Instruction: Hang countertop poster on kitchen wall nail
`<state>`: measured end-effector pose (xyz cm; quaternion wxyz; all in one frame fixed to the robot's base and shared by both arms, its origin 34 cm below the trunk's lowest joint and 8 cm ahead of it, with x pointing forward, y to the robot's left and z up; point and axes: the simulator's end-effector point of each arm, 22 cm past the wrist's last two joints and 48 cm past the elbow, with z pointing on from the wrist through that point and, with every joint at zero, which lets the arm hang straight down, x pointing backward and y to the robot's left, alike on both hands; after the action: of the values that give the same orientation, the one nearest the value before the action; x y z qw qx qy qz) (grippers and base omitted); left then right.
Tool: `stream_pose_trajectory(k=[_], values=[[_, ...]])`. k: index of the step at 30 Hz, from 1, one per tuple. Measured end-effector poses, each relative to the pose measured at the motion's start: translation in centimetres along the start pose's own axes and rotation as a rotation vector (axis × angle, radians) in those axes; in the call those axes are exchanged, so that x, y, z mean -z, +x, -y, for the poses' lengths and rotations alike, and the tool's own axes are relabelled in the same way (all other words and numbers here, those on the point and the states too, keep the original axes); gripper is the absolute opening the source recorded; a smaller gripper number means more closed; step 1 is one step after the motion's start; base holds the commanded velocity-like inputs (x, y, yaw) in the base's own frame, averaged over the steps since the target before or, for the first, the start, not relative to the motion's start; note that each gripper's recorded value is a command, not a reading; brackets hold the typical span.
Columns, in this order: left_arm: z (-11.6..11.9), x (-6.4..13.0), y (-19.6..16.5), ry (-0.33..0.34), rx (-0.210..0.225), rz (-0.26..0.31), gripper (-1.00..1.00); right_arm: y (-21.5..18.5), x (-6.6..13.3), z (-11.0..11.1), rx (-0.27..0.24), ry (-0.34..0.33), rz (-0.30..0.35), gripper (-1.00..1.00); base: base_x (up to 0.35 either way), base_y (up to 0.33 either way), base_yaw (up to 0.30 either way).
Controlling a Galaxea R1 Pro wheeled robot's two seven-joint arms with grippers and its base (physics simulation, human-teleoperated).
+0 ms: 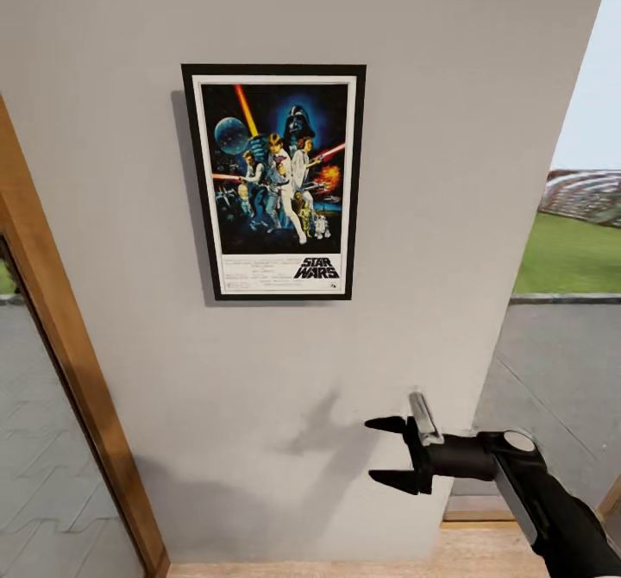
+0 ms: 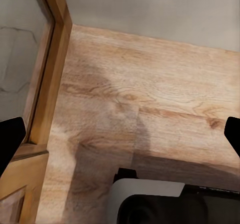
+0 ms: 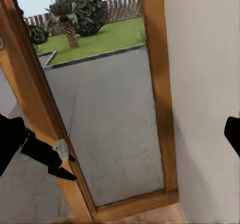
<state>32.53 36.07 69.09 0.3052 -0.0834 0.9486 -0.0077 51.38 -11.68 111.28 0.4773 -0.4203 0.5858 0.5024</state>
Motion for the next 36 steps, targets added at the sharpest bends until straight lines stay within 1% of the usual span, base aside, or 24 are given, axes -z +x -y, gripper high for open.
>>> stream_pose_trajectory(k=[1, 2, 5, 6, 7, 8, 10, 13, 14, 16, 17, 18, 19, 20, 21, 22, 23, 25, 27, 28, 29, 30, 34, 36], values=[[0.0, 0.0, 0.0, 0.0, 0.0, 0.0, 1.0, 2.1, 0.2, -0.7, -0.041, 0.005, -0.006, 1.0, 0.0, 0.0, 0.0], [0.0, 0.0, 0.0, 0.0, 0.0, 0.0, 1.0, 5.5, 0.7, -1.4, -0.123, 0.018, -0.018, 1.0, 0.0, 0.0, 0.0], [0.0, 0.0, 0.0, 0.001, 0.0, 0.0, 1.0, 9.6, 2.0, -1.8, -0.235, 0.047, -0.042, 1.0, 0.0, 0.0, 0.0], [0.0, 0.0, 0.0, 0.001, 0.0, 0.0, 1.0, 12.4, 3.0, -1.9, -0.306, 0.07, -0.055, 1.0, 0.0, 0.0, 0.0], [0.0, 0.0, 0.0, 0.0, 0.0, 0.0, 1.0, 14.0, 3.5, -2.1, -0.344, 0.084, -0.062, 1.0, 0.0, 0.0, 0.0], [0.1, 0.0, 0.0, 0.0, -0.001, 0.001, 1.0, 17.8, 4.9, -2.7, -0.409, 0.118, -0.076, 1.0, 0.0, 0.0, 0.0], [0.1, 0.0, 0.0, 0.001, -0.002, 0.0, 1.0, 22.2, 6.5, -3.7, -0.492, 0.17, -0.096, 1.0, 0.0, 0.0, 0.0], [0.1, 0.0, 0.0, 0.0, -0.002, 0.0, 1.0, 26.2, 8.0, -4.3, -0.571, 0.253, -0.126, 1.0, 0.0, 0.0, 0.0], [0.1, 0.0, 0.1, 0.0, -0.002, -0.001, 1.0, 27.5, 8.5, -4.3, -0.598, 0.289, -0.139, 1.0, 0.0, 0.0, 0.0], [0.1, 0.0, 0.1, 0.0, -0.003, -0.001, 1.0, 32.8, 11.0, -4.3, -0.696, 0.469, -0.217, 1.0, 0.0, 0.0, 0.0], [0.1, 0.0, 0.1, 0.0, -0.003, -0.001, 1.0, 34.2, 11.8, -4.3, -0.718, 0.521, -0.241, 1.0, 0.0, 0.0, 0.0], [0.1, 0.0, 0.1, 0.0, -0.003, -0.001, 1.0, 36.7, 13.4, -4.4, -0.751, 0.618, -0.293, 1.0, 0.0, 0.0, 0.0], [0.1, 0.0, 0.1, 0.0, -0.003, -0.001, 1.0, 37.9, 14.2, -4.3, -0.766, 0.67, -0.319, 1.0, 0.0, 0.0, 0.0], [0.1, 0.0, 0.1, 0.0, -0.003, -0.001, 1.0, 40.1, 16.0, -4.4, -0.791, 0.771, -0.376, 1.0, 0.0, 0.0, 0.0], [0.1, 0.0, 0.1, 0.0, -0.004, -0.001, 1.0, 41.1, 17.1, -4.4, -0.801, 0.827, -0.405, 1.0, 0.0, 0.0, 0.0], [0.1, 0.0, 0.1, 0.0, -0.004, -0.001, 1.0, 43.0, 19.0, -4.7, -0.813, 0.924, -0.465, 1.0, 0.0, 0.0, 0.0], [0.1, 0.0, 0.1, 0.0, -0.004, -0.001, 1.0, 43.8, 19.9, -4.8, -0.819, 0.975, -0.493, 1.0, 0.0, 0.0, 0.0], [0.1, 0.0, 0.1, 0.0, -0.004, -0.001, 1.0, 45.2, 21.6, -5.0, -0.822, 1.069, -0.549, 1.0, 0.0, 0.0, 0.0], [0.2, 0.0, 0.1, 0.0, -0.005, -0.002, 1.0, 47.2, 24.5, -5.4, -0.811, 1.236, -0.65, 1.0, 0.0, 0.0, 0.0], [0.2, 0.0, 0.1, 0.001, -0.006, -0.002, 1.0, 47.8, 25.6, -5.6, -0.802, 1.308, -0.693, 1.0, 0.0, 0.0, 0.0], [0.2, 0.0, 0.1, 0.001, -0.006, -0.002, 1.0, 48.0, 26.2, -5.7, -0.796, 1.34, -0.712, 1.0, 0.0, 0.0, 0.0], [0.2, 0.0, 0.1, 0.001, -0.007, -0.003, 1.0, 48.3, 27.0, -5.9, -0.787, 1.391, -0.743, 1.0, 0.0, 0.0, 0.0], [0.2, 0.0, 0.2, 0.002, -0.008, -0.004, 1.0, 48.6, 28.3, -6.3, -0.77, 1.475, -0.791, 1.0, 0.0, 0.0, 0.0], [0.2, 0.0, 0.2, 0.003, -0.008, -0.004, 1.0, 48.6, 28.4, -6.3, -0.769, 1.479, -0.794, 1.0, 0.0, 0.0, 0.0]])
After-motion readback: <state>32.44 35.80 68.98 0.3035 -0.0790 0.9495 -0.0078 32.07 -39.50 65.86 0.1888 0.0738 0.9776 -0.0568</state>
